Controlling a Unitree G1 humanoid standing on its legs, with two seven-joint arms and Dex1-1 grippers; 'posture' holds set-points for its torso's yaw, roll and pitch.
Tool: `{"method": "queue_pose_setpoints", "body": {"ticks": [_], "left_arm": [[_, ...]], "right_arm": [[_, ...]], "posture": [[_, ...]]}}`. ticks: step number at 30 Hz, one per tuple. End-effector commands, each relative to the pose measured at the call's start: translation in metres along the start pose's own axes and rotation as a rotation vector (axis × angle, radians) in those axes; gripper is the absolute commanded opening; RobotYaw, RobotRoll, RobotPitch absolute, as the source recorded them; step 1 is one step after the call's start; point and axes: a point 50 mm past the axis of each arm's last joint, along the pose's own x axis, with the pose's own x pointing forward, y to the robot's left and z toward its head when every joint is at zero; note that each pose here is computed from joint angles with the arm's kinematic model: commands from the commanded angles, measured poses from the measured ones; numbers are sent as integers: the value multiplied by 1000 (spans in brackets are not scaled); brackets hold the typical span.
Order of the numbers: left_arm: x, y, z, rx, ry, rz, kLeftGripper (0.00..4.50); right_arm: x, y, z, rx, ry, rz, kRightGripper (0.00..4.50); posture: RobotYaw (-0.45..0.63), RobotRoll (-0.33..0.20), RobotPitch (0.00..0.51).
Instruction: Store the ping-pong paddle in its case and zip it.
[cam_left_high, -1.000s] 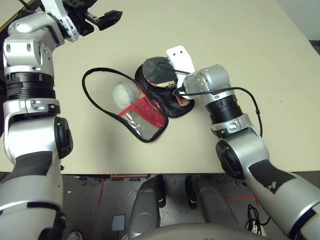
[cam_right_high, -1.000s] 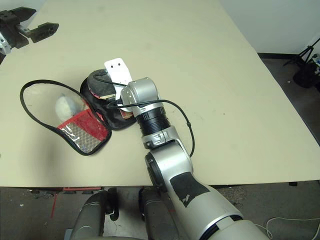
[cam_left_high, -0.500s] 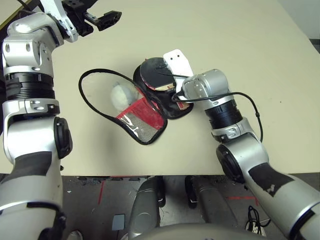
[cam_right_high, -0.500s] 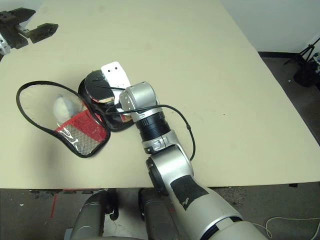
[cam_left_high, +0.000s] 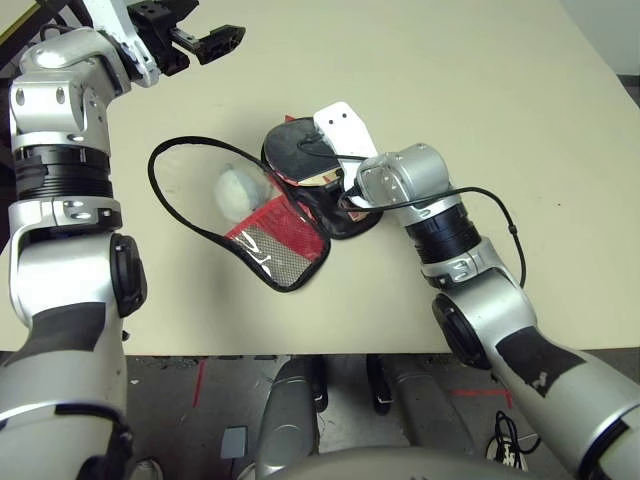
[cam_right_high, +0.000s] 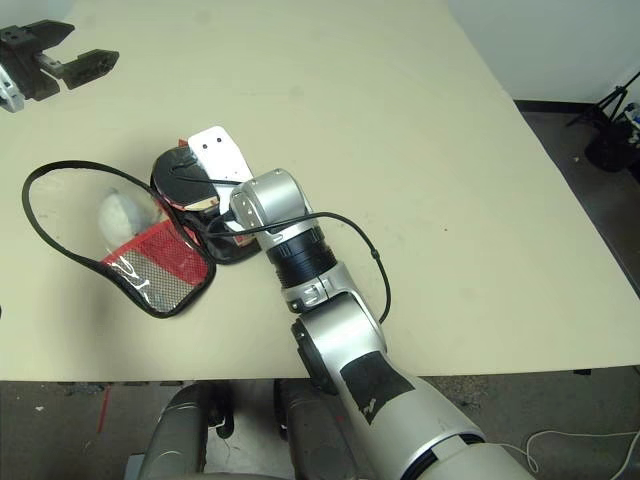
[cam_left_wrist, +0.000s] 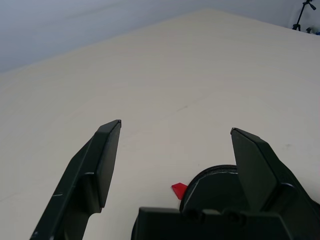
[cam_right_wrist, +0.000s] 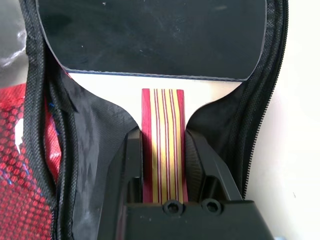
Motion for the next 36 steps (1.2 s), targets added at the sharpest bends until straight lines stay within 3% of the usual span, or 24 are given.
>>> {"method": "queue_pose_setpoints", "body": {"ticks": [1,8,15,23,29,36], "left_arm": [[1,-1,2,11,0,2,4500],[-3,12,13,43,-58,83,4500],[-33,41,5,93,26,169,4500],[-91,77,-7,95,216,259,4500],[-151,83,-63,-44,441,275,4500],[-180,58,-118,-185,609,194,4500]], "right_arm": [[4,13,-1,47,-3,54,2452],[-21,2,20,151,-117,222,4464],[-68,-63,23,13,-439,349,4464],[-96,-135,9,-72,-627,173,4464],[-106,-171,-8,-101,-654,30,4464],[-105,-175,-12,-68,-682,2,4464]], "posture": [[-53,0,223],[-62,0,209],[-48,0,207],[-44,0,207],[-29,0,218],[-15,0,222]]}}
